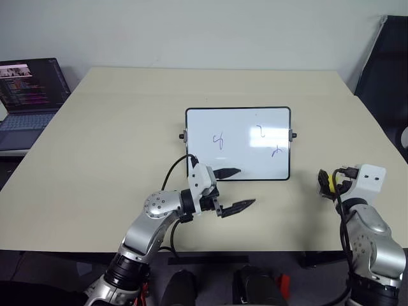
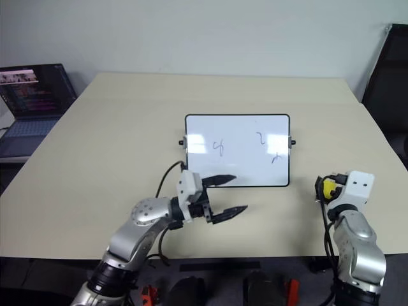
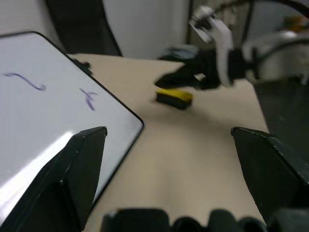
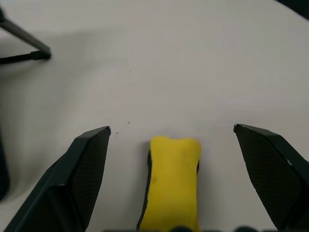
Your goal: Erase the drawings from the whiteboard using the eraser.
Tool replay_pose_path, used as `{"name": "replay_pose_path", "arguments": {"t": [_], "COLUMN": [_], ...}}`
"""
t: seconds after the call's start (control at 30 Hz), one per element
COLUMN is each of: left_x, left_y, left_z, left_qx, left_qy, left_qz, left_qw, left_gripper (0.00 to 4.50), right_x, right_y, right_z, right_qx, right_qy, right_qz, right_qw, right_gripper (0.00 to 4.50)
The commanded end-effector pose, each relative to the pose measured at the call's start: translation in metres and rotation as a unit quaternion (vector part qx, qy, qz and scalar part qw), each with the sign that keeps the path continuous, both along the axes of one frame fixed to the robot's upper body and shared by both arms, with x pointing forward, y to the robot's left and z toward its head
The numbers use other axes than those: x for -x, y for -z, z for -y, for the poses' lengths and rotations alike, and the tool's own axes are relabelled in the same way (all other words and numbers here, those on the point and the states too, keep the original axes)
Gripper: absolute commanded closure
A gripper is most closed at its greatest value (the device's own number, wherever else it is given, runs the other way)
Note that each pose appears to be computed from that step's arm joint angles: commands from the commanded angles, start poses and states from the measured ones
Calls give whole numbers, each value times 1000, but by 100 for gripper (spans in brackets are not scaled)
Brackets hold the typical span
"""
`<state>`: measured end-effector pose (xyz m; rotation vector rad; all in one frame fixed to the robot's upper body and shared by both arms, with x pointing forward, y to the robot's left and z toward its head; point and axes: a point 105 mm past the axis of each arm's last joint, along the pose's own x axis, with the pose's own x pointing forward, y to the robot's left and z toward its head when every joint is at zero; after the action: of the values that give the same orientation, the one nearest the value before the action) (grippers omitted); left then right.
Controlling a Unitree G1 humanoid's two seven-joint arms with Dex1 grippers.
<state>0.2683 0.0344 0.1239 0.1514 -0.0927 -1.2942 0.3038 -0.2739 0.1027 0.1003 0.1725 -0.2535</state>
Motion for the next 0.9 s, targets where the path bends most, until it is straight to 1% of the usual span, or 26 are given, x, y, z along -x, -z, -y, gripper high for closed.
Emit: {"name": "replay_pose_path", "arguments": {"t": [0.03,0.13,0.23,0.47,0.87,0.9], "left_x": [2,-1,-1,0,-4,-4], "left_y": [-8,-9,-9,-7,-7,-7], "left_z": [1,-1,-2,-3,-5,-5], "left_qx": [3,-2,-6,-12,-14,-14], "left_qy": [25,23,23,23,20,19], "left_qz": [14,20,25,29,31,31], "left_qw": [1000,1000,999,999,999,999], "left_gripper": [0,0,0,0,0,0], "right_x": [-2,-2,2,9,8,8], "right_y": [-6,-3,7,16,15,15], "right_z": [4,1,2,0,1,1], "right_qx": [-15,-28,-37,-42,-52,-54], "right_qy": [6,8,13,17,25,25], "right_qz": [5,-3,-21,-44,-38,-36], "right_qw": [1000,1000,999,998,998,998], "right_gripper": [2,2,2,2,2,19]}}
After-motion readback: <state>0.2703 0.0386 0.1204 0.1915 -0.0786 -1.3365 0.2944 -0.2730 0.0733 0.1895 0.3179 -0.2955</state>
